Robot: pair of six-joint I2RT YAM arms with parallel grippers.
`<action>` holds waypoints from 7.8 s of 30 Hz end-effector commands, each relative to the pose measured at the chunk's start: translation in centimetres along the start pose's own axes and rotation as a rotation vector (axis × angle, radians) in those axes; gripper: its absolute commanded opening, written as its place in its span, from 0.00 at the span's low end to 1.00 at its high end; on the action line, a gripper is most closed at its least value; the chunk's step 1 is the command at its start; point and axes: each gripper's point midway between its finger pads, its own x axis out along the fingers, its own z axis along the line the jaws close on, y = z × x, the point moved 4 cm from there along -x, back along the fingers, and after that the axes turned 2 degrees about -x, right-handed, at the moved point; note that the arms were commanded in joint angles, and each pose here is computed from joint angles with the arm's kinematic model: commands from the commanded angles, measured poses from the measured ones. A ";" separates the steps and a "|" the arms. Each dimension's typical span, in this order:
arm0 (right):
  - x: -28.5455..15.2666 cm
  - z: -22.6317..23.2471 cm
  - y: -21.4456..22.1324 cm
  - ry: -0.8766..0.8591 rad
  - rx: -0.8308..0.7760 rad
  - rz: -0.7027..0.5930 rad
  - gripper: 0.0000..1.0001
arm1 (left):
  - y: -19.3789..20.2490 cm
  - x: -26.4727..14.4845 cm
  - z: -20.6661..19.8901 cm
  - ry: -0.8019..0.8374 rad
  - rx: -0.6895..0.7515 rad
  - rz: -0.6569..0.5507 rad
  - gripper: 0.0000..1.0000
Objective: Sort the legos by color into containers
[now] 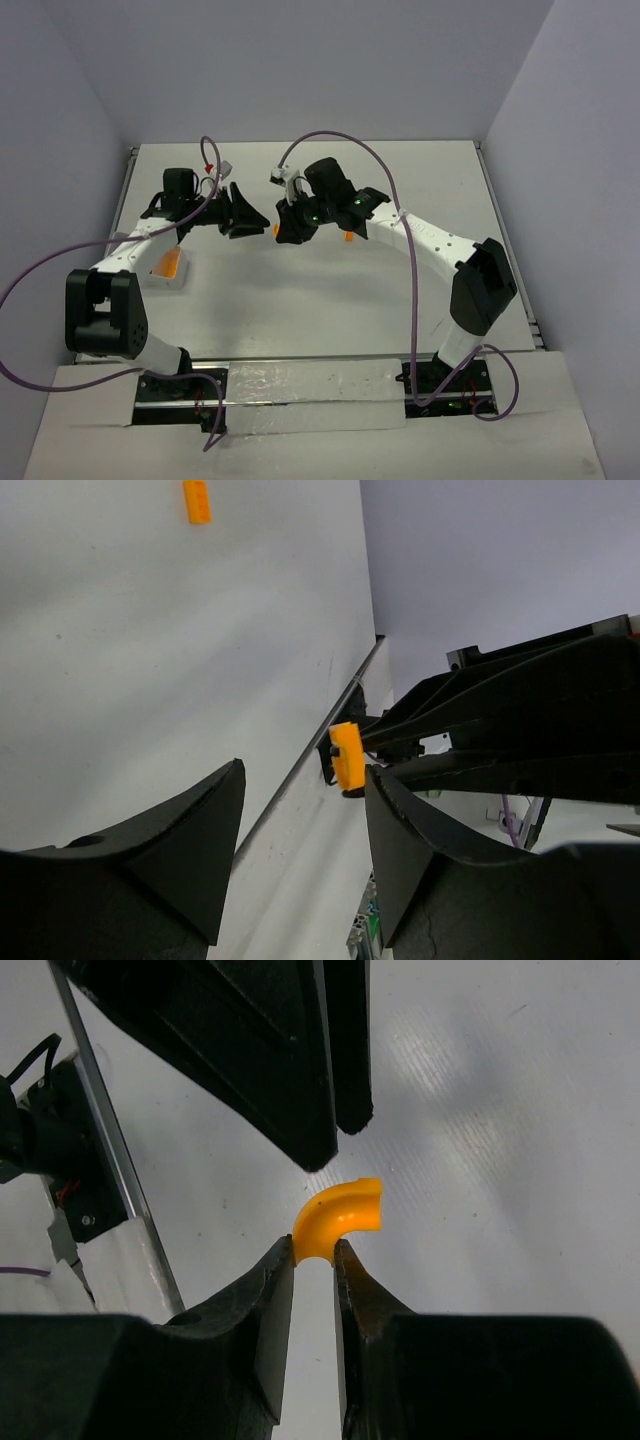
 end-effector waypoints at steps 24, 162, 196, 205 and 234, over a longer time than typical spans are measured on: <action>0.3 0.8 -2.6 0.007 -0.022 -0.056 0.03 | 1.6 1.5 -3.4 0.095 0.099 0.043 0.23; -0.2 -10.7 -0.9 -0.104 1.462 -0.197 0.00 | -3.0 8.1 -4.8 -0.402 0.683 -0.162 0.65; -0.7 -10.5 -1.5 -0.059 1.343 -0.202 0.96 | -1.3 6.8 -4.2 -0.457 0.773 -0.054 0.00; -3.6 -12.7 -3.0 0.097 0.999 -0.239 1.00 | 2.5 -1.9 -1.7 -0.656 0.915 0.142 0.00; -8.0 -14.4 -0.9 0.318 0.513 -0.011 1.00 | 0.0 -17.7 10.8 -1.184 0.519 0.191 0.09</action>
